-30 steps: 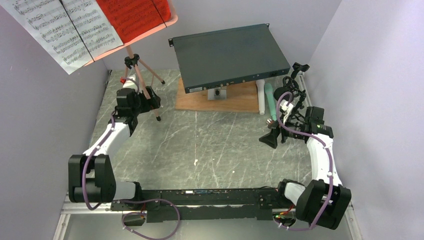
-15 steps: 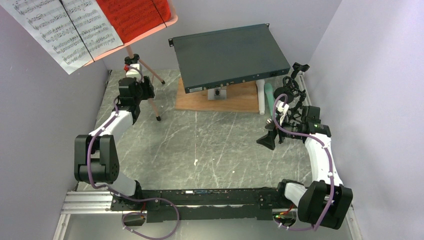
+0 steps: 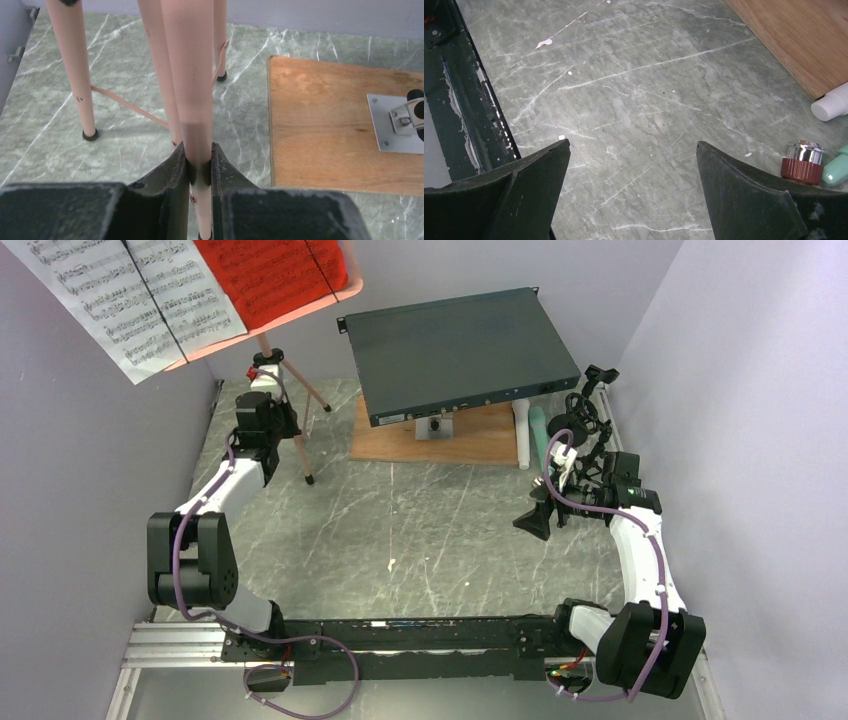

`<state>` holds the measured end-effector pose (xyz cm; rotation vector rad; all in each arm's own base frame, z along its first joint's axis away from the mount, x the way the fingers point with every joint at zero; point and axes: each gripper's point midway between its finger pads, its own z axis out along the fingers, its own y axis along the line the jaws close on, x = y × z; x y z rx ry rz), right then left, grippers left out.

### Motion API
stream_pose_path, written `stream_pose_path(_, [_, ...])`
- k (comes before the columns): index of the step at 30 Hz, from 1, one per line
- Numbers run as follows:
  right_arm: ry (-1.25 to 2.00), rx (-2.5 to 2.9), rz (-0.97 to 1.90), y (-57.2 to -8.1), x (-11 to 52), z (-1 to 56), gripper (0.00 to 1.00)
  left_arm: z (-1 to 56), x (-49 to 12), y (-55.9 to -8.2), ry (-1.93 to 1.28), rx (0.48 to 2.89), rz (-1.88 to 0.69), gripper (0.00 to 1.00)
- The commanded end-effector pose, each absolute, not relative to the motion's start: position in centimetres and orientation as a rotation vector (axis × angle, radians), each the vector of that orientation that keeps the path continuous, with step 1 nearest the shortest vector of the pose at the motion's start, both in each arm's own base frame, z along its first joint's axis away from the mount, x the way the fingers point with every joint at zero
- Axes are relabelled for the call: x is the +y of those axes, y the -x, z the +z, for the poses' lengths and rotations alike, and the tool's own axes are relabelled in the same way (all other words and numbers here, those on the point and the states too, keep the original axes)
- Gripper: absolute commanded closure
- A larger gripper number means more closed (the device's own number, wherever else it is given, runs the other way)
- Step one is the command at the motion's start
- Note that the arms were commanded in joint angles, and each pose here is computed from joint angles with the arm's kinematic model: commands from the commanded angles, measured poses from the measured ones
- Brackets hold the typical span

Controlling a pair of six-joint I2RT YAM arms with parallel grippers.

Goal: Pack up the instrument practice props
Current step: Move the music stand to the center of the board.

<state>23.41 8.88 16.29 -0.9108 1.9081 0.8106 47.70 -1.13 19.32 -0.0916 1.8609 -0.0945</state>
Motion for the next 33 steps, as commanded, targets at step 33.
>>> stream_pose_path(33, [0.960, 1.846, 0.783, -23.5, 9.3, 17.7, 0.00, 20.0, -5.8, -33.3, 0.056, 2.101, -0.409, 0.85])
